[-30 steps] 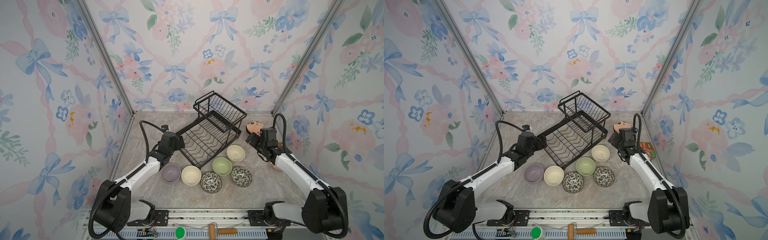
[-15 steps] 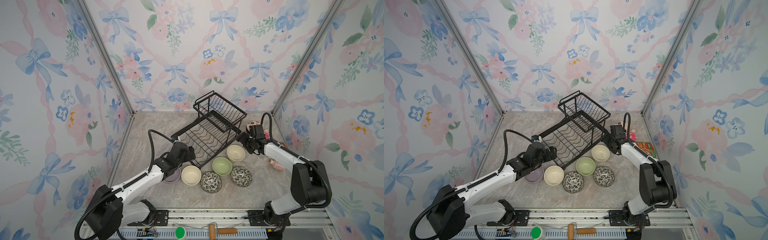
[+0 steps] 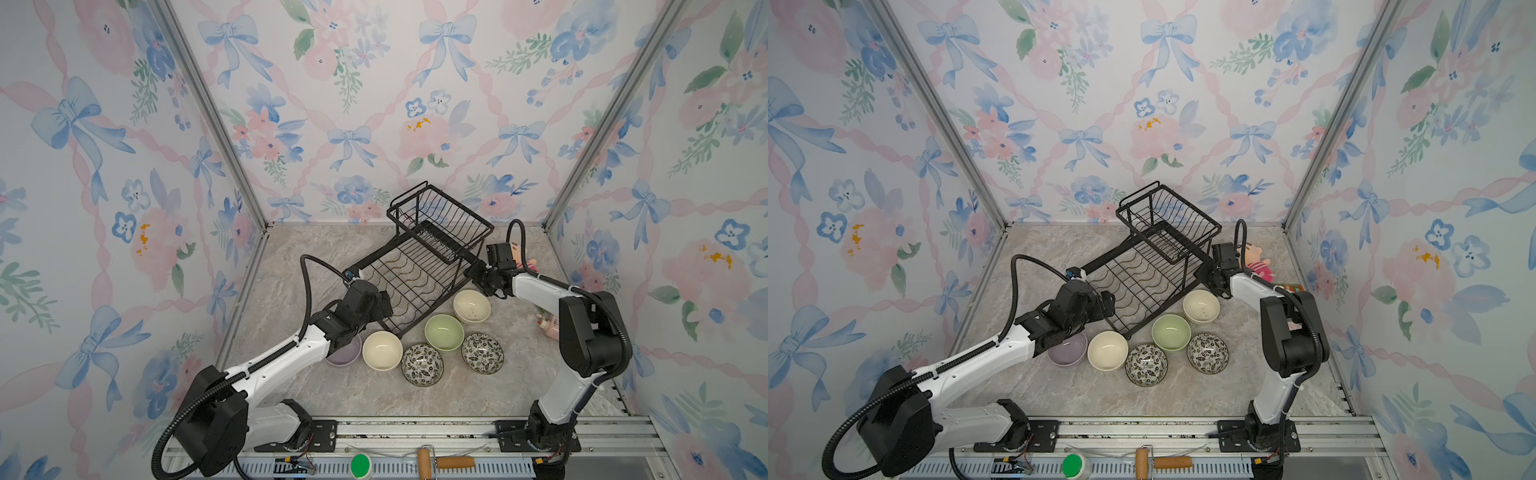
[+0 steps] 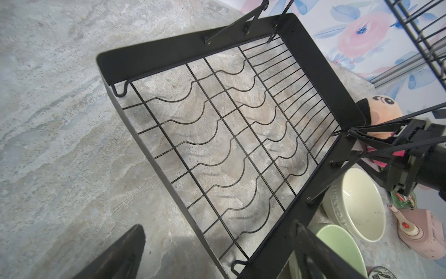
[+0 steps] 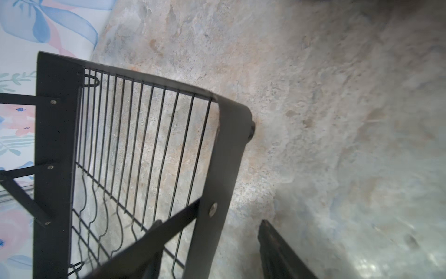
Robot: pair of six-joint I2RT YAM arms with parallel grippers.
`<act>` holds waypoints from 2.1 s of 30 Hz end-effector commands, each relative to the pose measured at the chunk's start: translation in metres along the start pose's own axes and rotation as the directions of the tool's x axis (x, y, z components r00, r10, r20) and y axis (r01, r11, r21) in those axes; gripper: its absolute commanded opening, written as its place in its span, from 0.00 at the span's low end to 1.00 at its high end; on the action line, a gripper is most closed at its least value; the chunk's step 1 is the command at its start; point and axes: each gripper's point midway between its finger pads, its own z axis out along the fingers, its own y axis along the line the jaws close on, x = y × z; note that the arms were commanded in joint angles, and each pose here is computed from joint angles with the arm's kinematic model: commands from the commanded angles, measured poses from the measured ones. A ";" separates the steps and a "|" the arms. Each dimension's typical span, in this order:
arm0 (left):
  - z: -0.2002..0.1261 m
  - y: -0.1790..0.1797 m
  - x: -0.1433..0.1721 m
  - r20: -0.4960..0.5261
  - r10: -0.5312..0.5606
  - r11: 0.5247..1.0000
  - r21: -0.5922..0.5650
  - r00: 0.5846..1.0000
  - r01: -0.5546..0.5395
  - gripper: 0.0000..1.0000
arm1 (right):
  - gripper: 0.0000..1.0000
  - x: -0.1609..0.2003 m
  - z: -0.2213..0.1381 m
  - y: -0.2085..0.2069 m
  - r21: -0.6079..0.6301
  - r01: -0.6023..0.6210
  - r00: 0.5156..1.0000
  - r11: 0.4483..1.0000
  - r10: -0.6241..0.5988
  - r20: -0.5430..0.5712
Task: Load bowls into a dish rack
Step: Rotate the dish rack at the top-center of the table.
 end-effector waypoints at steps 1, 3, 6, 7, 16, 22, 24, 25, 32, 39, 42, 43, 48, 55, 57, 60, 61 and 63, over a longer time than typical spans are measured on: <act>0.000 0.006 -0.002 -0.029 0.025 0.999 -0.027 0.999 -0.025 0.98 | 0.57 -0.006 0.011 0.018 -0.026 0.051 0.999 0.998 -0.050 0.014; -0.001 0.010 -0.003 -0.036 0.018 0.999 -0.031 0.999 -0.019 0.98 | 0.56 -0.008 0.016 0.026 -0.036 0.091 0.996 0.995 -0.091 0.023; -0.003 0.017 -0.006 -0.033 0.002 0.999 -0.037 0.999 -0.004 0.98 | 0.56 -0.011 0.024 0.040 -0.048 0.152 0.988 0.987 -0.151 0.023; -0.004 0.019 -0.007 -0.029 -0.001 0.999 -0.038 1.000 0.000 0.98 | 0.55 -0.012 0.027 0.045 -0.054 0.171 0.985 0.984 -0.170 0.023; -0.014 0.036 -0.025 0.006 -0.033 0.998 -0.053 0.999 0.033 0.98 | 0.60 -0.022 0.040 0.081 -0.064 0.322 0.946 0.945 -0.323 -0.018; -0.012 0.038 -0.036 0.014 -0.026 0.998 -0.057 1.000 0.027 0.98 | 0.78 -0.038 -0.009 0.086 -0.072 0.323 0.946 0.944 -0.321 0.037; -0.010 0.036 -0.040 0.012 -0.010 0.998 -0.056 1.000 0.010 0.98 | 0.83 -0.040 -0.029 0.081 -0.052 0.318 0.947 0.947 -0.315 0.055; -0.008 0.035 -0.043 0.011 -0.004 0.998 -0.057 1.000 0.004 0.98 | 0.84 -0.040 -0.040 0.075 -0.029 0.315 0.948 0.949 -0.312 0.067; 0.000 0.032 -0.057 -0.016 -0.013 1.000 -0.028 1.000 0.013 0.98 | 0.90 0.001 -0.110 0.040 0.098 0.282 0.942 0.955 -0.295 0.162; 0.015 0.031 -0.055 -0.078 -0.001 1.000 0.004 0.997 0.001 0.98 | 0.97 0.009 -0.090 0.020 0.157 0.339 0.917 0.927 -0.364 0.165; 0.017 0.028 -0.057 -0.074 -0.001 1.000 0.013 0.997 0.002 0.98 | 0.98 -0.007 -0.072 0.015 0.191 0.354 0.918 0.915 -0.380 0.116; 0.017 0.028 -0.057 -0.074 -0.002 1.000 0.017 0.997 0.003 0.98 | 0.98 -0.011 -0.070 0.018 0.189 0.359 0.917 0.914 -0.383 0.109; 0.021 0.026 -0.056 -0.082 -0.003 1.000 0.024 0.997 0.005 0.98 | 0.99 -0.019 -0.045 0.018 0.166 0.352 0.925 0.921 -0.369 0.086; 0.023 0.024 -0.056 -0.087 -0.038 0.999 0.027 0.995 0.041 0.98 | 1.00 -0.014 -0.013 0.033 -0.025 0.319 0.948 0.947 -0.319 0.010; 0.024 0.022 -0.053 -0.101 -0.051 0.998 0.038 0.994 0.055 0.98 | 1.00 -0.014 -0.013 0.029 -0.060 0.309 0.951 0.949 -0.309 0.004; 0.026 0.023 -0.049 -0.113 -0.062 0.997 0.037 0.992 0.067 0.98 | 0.98 -0.009 -0.016 0.021 -0.103 0.323 0.946 0.941 -0.325 0.004; 0.027 0.024 -0.049 -0.113 -0.064 0.997 0.036 0.992 0.068 0.98 | 0.98 -0.006 -0.018 0.020 -0.121 0.333 0.942 0.935 -0.335 0.006; 0.029 0.024 -0.046 -0.118 -0.066 0.997 0.037 0.991 0.071 0.98 | 0.96 -0.001 -0.023 0.018 -0.146 0.367 0.929 0.919 -0.370 0.006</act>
